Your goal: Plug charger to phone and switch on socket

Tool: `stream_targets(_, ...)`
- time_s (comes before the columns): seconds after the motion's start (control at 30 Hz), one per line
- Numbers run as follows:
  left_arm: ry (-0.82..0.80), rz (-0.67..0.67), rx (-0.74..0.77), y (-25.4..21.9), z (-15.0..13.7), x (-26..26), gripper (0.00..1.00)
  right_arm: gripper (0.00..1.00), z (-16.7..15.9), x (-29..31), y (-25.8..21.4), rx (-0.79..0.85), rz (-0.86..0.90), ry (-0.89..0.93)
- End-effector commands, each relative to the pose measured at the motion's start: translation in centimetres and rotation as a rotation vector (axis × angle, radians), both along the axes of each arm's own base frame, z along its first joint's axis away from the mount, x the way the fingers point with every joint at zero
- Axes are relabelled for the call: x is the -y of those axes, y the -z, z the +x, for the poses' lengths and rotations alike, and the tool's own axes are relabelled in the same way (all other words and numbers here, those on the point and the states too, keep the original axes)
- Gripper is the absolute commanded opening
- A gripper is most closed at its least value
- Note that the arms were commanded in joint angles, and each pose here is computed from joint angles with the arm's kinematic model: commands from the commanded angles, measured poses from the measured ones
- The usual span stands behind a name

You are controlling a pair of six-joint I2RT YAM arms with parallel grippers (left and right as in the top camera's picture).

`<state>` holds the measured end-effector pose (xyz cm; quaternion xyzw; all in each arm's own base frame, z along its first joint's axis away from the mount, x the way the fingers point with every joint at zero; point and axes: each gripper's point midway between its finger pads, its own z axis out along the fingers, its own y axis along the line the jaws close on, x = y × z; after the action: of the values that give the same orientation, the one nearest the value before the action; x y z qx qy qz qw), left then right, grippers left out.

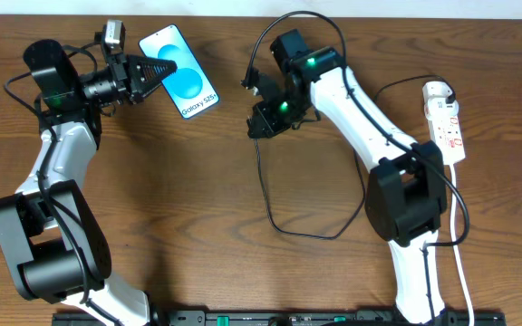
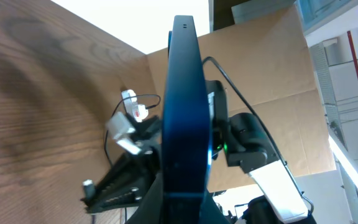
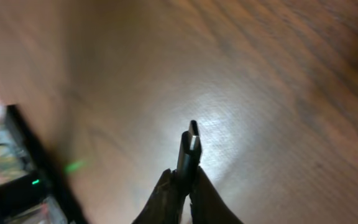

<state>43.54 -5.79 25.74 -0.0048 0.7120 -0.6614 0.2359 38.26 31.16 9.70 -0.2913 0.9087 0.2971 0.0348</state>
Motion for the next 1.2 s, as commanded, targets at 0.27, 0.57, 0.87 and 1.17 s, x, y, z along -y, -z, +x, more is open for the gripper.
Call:
stream_targets(0.27, 0.02, 0.004, 0.03, -1.0, -0.6, -0.1, 0.07, 0.21, 0.9, 0.9, 6.9, -0.055, -0.229, 0.175)
stream_targets(0.57, 0.02, 0.004, 0.03, -1.0, -0.6, -0.1, 0.07, 0.37, 1.4, 1.8, 7.2, -0.095, -0.293, 0.339)
stream_targets(0.87, 0.02, 0.004, 0.03, -1.0, -0.6, -0.1, 0.07, 0.35, 0.0, 0.3, 6.7, -0.217, -0.238, 0.401)
stream_targets(1.17, 0.02, 0.003, 0.029, -1.0, -0.6, -0.1, 0.07, 0.22, -1.2, -0.3, 7.9, -0.272, -0.263, 0.461)
